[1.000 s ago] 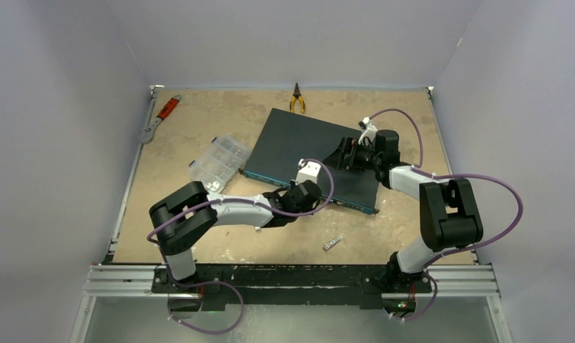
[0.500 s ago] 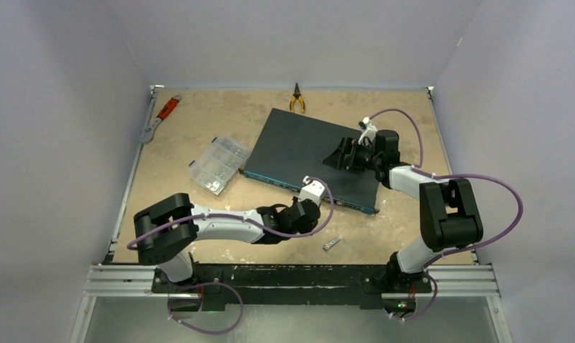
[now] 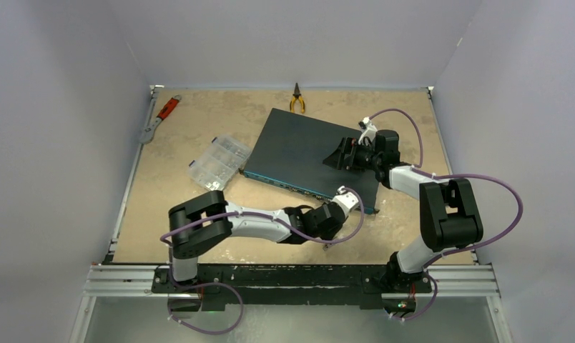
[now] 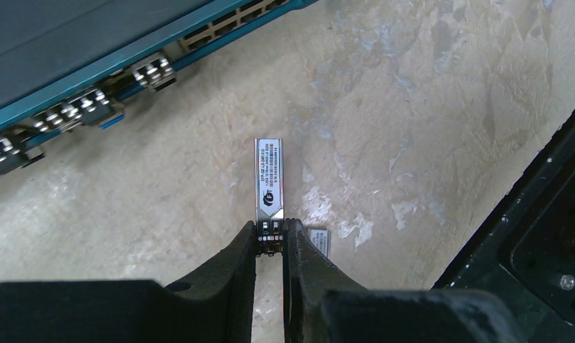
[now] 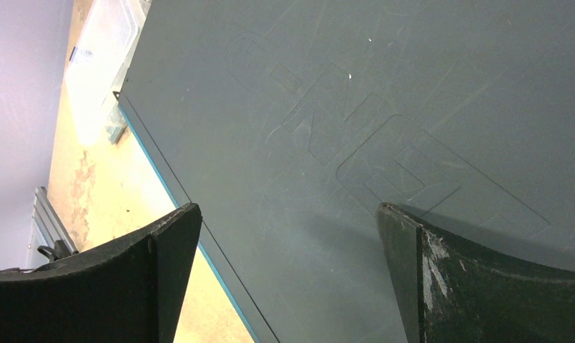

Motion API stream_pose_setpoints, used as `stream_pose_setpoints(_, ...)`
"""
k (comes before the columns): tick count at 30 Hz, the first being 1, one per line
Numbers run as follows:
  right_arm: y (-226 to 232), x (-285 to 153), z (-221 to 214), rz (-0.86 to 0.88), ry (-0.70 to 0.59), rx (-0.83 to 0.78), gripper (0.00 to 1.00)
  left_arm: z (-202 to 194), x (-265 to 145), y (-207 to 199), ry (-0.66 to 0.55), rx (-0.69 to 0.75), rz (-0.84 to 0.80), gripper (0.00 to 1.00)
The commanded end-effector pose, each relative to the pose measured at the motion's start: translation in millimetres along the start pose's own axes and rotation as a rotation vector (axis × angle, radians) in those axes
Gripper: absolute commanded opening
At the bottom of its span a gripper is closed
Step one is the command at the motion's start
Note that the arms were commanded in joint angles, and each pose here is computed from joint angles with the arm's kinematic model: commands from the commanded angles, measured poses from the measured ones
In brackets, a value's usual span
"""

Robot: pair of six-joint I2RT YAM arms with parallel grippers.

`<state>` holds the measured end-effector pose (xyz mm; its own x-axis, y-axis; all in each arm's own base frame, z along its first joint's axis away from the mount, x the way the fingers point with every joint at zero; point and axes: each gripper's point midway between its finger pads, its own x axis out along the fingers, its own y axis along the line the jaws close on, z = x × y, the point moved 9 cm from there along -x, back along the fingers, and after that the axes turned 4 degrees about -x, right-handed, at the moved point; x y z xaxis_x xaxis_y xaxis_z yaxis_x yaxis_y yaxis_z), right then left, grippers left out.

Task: Pull the plug from the switch port
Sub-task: Place the plug at the center of the board.

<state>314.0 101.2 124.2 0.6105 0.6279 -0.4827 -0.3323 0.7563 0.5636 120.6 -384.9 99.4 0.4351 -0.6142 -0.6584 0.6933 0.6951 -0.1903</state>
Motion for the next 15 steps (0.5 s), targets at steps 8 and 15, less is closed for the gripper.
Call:
stream_pose_setpoints(8,-35.6,-5.6,-64.8,-0.226,0.255,0.144,0.98,3.9,11.7,-19.0,0.029,0.098,0.004,0.23)
stream_pose_setpoints(15,-36.0,-5.4,-64.6,-0.227,0.255,0.144,0.99,14.4,6.8,-20.2,-0.012,0.092,0.024,0.42)
